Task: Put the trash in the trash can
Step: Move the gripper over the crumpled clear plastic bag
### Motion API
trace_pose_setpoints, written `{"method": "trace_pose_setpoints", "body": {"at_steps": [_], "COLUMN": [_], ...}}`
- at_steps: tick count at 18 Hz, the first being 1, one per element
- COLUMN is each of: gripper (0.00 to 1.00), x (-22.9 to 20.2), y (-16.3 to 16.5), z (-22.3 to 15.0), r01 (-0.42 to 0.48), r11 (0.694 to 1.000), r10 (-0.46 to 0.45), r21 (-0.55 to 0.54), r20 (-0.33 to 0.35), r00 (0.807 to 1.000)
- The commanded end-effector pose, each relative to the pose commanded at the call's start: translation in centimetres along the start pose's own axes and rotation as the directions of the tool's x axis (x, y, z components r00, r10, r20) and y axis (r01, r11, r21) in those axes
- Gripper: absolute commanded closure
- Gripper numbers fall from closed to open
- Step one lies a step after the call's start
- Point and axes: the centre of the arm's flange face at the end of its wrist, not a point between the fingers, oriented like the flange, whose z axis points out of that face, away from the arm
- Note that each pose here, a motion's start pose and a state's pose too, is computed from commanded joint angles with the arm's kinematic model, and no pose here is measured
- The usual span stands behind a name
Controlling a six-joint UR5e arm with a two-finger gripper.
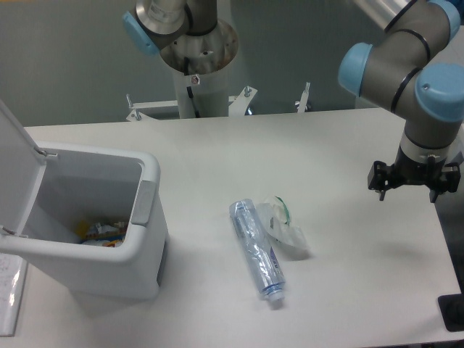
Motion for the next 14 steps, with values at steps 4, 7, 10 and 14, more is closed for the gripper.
{"method": "trace_pose_setpoints", "body": {"at_steps": [4, 7, 10, 14], "gripper": [0.0, 0.0, 0.0, 0.0], "x": [0.6, 1.7, 4.4, 7.6], "y": [-0.3, -1.2, -2.9, -2.8], "z": [0.2, -0.1, 0.7, 3.0], "r01": [-0.008, -0.027, -0.068, -0.09], "r11": [1.0, 1.0, 0.998, 0.996], "r10": [0.008, 0.027, 0.068, 0.088], "r21": [-0.002, 0.003, 0.003, -0.026], "r20": [-0.003, -0.005, -0.017, -0.065], "r00": [1.0, 1.0, 0.998, 0.994]}}
